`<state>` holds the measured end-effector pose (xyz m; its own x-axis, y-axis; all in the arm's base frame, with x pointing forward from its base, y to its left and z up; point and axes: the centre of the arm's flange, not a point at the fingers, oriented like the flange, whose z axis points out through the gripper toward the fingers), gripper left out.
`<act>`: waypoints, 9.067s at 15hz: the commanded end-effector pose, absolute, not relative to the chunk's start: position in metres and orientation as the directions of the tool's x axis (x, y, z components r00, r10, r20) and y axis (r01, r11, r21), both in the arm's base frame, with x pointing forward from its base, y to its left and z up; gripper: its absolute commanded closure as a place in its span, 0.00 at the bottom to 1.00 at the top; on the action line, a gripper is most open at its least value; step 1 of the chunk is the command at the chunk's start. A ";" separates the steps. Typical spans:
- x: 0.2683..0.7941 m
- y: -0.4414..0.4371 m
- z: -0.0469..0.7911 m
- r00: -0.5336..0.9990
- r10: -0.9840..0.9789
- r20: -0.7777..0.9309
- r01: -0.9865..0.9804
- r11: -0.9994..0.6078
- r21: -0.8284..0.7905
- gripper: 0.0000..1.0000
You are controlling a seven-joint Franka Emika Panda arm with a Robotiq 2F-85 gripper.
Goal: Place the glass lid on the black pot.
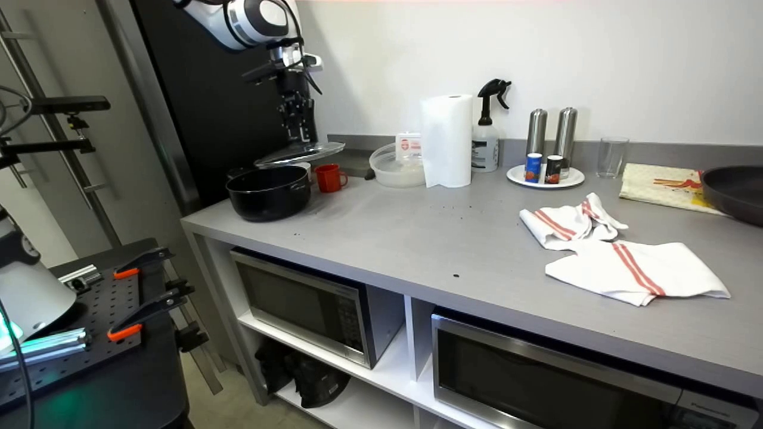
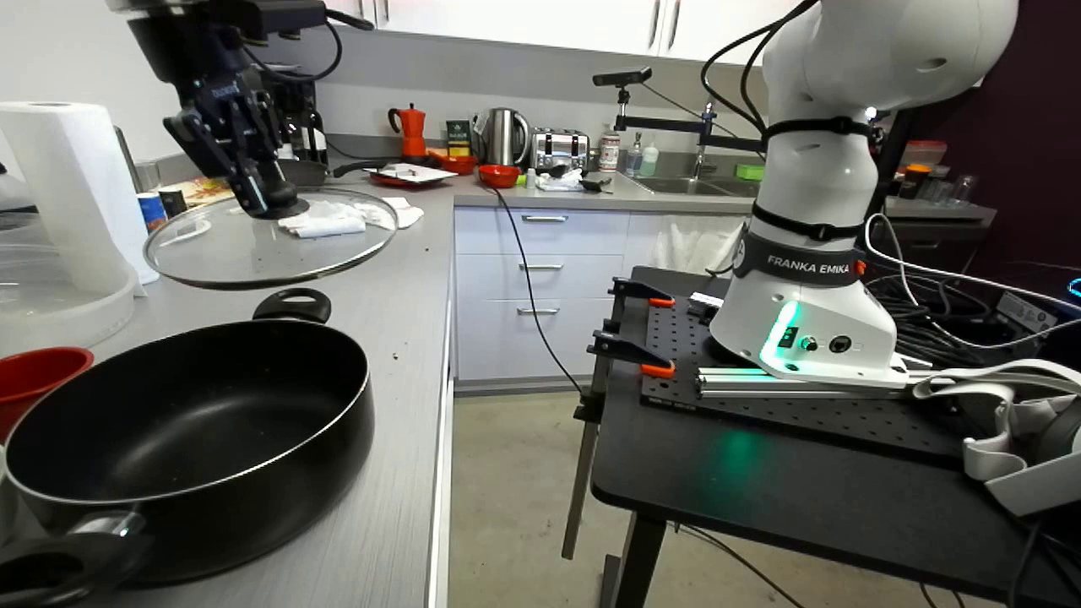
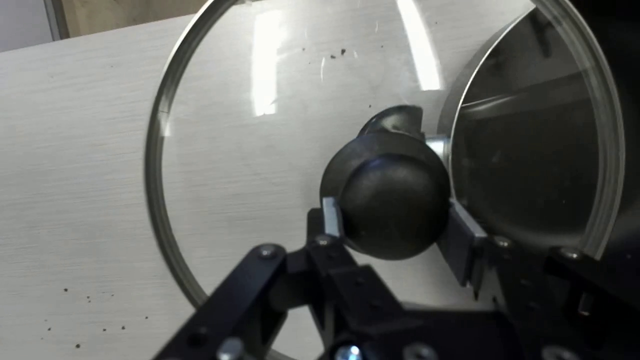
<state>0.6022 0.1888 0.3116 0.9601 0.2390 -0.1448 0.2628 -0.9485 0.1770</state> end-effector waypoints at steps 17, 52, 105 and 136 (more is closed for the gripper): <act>0.552 0.303 0.259 0.924 0.374 -0.073 0.381 -0.906 0.185 0.76; 0.529 0.347 0.261 0.964 0.257 -0.065 0.263 -0.959 0.101 0.76; 0.551 0.341 0.243 0.965 0.240 -0.106 0.249 -0.965 0.079 0.12; 0.604 0.228 0.260 0.996 0.052 -0.072 0.064 -0.985 0.163 0.00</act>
